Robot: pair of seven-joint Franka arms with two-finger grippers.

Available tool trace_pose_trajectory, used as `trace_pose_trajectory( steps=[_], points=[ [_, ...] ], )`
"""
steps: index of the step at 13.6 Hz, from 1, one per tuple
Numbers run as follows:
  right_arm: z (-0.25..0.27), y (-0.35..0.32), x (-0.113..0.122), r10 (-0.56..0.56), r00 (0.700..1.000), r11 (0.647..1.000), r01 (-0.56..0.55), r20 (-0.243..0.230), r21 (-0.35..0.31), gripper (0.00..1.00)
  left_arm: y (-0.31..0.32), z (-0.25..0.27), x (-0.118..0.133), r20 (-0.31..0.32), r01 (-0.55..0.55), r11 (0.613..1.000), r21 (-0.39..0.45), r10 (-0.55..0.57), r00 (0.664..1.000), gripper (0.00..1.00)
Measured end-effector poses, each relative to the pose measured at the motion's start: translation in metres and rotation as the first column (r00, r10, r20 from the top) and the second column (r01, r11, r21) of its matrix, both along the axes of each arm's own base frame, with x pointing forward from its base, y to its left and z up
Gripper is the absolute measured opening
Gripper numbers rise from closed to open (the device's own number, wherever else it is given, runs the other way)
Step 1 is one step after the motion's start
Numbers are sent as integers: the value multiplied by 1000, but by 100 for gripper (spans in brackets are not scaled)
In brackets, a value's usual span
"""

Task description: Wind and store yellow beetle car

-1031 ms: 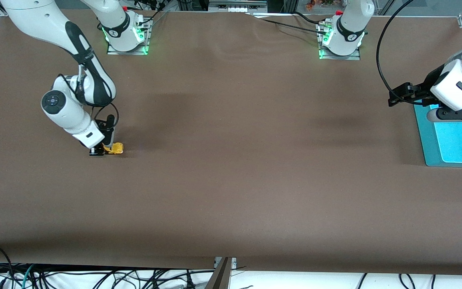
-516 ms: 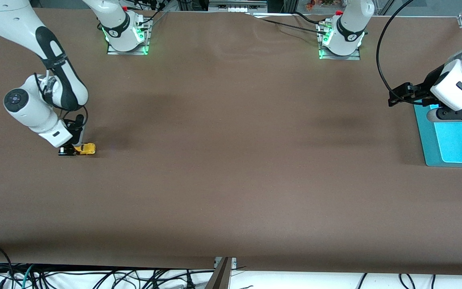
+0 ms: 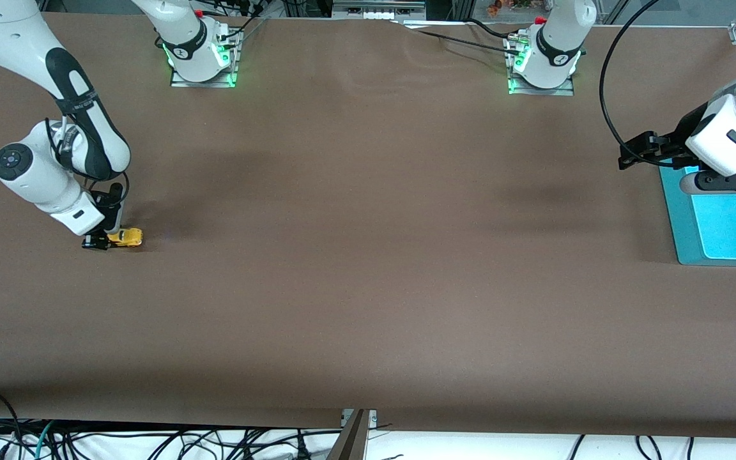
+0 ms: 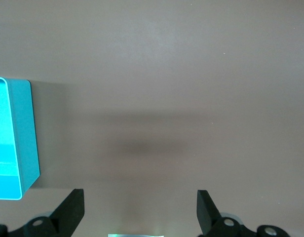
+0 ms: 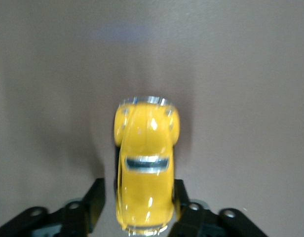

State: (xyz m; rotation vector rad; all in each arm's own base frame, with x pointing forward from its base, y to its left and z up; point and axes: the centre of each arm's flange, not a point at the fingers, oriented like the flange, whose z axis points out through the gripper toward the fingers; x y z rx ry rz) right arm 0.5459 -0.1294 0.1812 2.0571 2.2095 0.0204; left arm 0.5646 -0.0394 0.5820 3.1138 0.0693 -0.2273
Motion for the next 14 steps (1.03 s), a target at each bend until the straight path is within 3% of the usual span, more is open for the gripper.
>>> trace_pose_trajectory(
  steps=[3,10,14],
  points=[
    [4,-2,12,1,1000,1000,-1,4,-3,99,0,0,0,0,0,1000,0,0,1000,100],
    [19,-2,24,-6,1000,1000,6,19,1,100,1,0,0,0,-2,1000,0,2,1000,100],
    [42,14,34,-141,990,989,140,27,48,100,12,-18,8,-34,-14,1000,-1,14,999,100]
  ],
)
